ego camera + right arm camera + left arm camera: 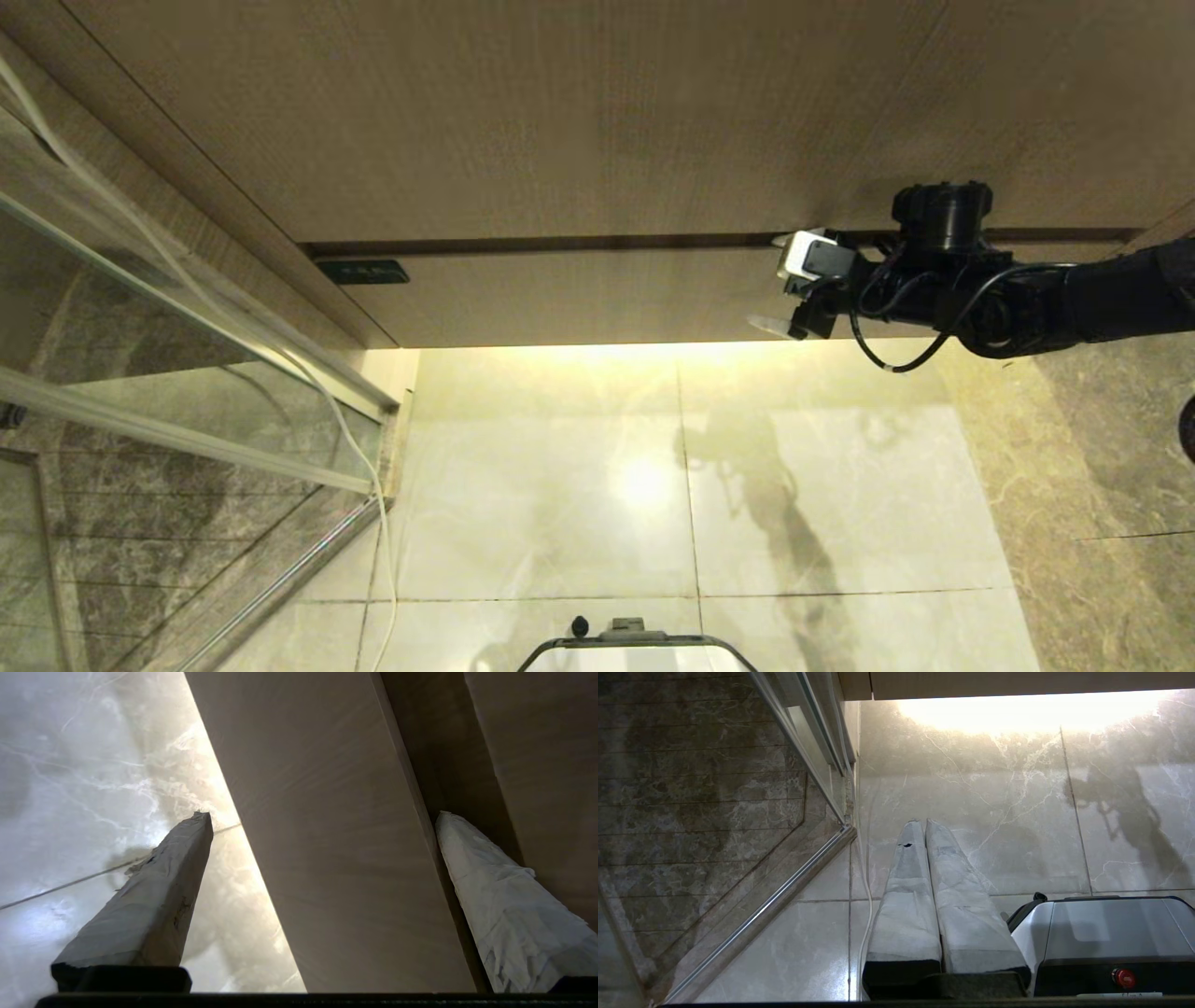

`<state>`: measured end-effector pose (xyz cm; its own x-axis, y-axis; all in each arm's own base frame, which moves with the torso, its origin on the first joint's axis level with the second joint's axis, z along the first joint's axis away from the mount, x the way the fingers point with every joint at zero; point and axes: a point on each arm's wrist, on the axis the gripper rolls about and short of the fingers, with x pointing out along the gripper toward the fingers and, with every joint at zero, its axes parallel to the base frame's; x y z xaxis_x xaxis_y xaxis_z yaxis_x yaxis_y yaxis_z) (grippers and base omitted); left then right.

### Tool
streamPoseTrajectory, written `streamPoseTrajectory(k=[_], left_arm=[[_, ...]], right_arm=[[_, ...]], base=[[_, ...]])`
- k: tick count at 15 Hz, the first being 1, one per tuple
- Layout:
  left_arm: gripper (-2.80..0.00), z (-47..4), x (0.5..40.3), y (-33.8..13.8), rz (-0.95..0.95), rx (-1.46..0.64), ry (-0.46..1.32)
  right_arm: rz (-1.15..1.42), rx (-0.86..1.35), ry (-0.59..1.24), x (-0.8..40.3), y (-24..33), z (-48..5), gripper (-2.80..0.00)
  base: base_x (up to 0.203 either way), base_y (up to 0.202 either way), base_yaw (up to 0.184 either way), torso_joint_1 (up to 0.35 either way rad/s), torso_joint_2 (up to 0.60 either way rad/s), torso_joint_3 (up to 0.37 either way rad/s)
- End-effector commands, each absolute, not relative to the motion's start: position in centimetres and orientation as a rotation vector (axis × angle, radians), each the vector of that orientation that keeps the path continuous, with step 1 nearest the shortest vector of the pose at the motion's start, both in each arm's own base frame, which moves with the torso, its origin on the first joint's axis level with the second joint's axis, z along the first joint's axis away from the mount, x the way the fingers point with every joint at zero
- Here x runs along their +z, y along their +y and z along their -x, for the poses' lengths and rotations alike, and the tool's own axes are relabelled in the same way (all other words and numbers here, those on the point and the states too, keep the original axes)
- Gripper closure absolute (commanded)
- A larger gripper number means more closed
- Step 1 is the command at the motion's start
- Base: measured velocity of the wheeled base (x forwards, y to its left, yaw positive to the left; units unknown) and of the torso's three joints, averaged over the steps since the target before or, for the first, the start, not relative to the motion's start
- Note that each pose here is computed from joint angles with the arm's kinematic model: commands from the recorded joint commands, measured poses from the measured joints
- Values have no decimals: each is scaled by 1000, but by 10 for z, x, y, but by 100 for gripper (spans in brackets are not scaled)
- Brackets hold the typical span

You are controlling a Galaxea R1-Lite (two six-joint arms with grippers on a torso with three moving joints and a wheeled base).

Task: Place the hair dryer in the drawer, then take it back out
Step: Pull open the drawer

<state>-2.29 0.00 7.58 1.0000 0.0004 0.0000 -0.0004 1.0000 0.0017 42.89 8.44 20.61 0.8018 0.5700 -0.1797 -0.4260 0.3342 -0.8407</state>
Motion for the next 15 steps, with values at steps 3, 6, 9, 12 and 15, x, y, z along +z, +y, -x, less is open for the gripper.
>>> streamPoseTrajectory(k=[3,6,9,12,15], left_arm=[[0,23,76,0,-2,0,0],[0,23,76,0,-2,2,0],[0,23,76,0,-2,0,0],[0,23,76,0,-2,2,0],[0,23,76,0,-2,0,1]], right_arm=[[1052,667,-119,189,81,-440,-280],[1033,713,-16,178,75,-436,-280],[1007,824,213,166,61,-426,-280],[992,835,291,171,48,-418,-280],[975,844,347,169,41,-410,-280]], base=[[0,0,0,0,0,0],[0,0,0,0,0,0],[0,0,0,0,0,0],[0,0,0,0,0,0],[0,0,0,0,0,0]])
